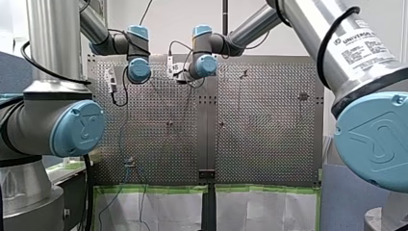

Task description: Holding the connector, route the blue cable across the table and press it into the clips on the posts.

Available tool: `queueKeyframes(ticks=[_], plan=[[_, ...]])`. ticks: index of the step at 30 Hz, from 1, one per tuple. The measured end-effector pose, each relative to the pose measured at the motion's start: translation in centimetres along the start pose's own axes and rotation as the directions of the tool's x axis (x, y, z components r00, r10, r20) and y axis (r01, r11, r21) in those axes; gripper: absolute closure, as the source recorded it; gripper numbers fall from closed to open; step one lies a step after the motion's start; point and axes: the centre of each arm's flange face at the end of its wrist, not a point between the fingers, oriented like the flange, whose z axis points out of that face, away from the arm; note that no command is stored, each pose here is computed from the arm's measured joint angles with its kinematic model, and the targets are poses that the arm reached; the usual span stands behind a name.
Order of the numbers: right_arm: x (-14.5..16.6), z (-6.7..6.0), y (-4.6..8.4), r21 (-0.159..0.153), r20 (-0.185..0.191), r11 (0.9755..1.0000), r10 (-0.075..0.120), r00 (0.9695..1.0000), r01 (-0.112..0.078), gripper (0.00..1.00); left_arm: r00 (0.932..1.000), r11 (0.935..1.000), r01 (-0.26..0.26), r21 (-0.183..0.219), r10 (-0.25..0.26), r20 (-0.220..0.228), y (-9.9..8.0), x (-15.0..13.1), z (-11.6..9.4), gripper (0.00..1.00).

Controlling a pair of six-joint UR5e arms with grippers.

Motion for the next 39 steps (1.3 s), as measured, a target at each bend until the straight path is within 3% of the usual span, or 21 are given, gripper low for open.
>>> queueKeyframes(ticks=[9, 20, 25, 29, 34, 39], plan=[[2.1, 1.4, -0.2, 0.004, -0.045, 1.0000, 0.001, 0.9990, 0.000, 1.00, 0.9994, 0.9991, 0.016, 0.038, -0.018, 0.031, -0.3, -1.8, 2.0, 1.00], [3.4, 3.4, -1.1, 0.020, -0.088, 0.9998, 0.002, 0.9961, 0.000, 1.00, 0.9994, 1.0000, 0.007, 0.006, -0.007, 0.034, 0.9, -2.1, 4.2, 1.00], [4.3, 4.3, -1.2, 0.021, -0.116, 0.9998, 0.002, 0.9933, 0.000, 1.00, 0.9998, 0.9996, -0.001, 0.027, 0.001, 0.022, 0.9, -0.8, 5.6, 1.00], [5.5, 4.8, -1.1, 0.020, -0.143, 0.9998, 0.002, 0.9897, 0.001, 1.00, 0.9989, 0.9988, 0.010, 0.049, -0.012, 0.044, 0.8, -0.9, 6.5, 1.00], [6.4, 5.4, -1.1, 0.020, -0.167, 0.9998, 0.000, 0.9860, 0.004, 1.00, 0.9975, 0.9988, 0.022, 0.043, -0.025, 0.066, 1.4, -1.3, 7.4, 1.00], [5.7, 6.0, -1.3, 0.020, -0.161, 0.9998, -0.002, 0.9869, 0.005, 1.00, 0.9974, 0.9989, 0.021, 0.043, -0.024, 0.069, 1.9, -1.0, 8.2, 1.00]])
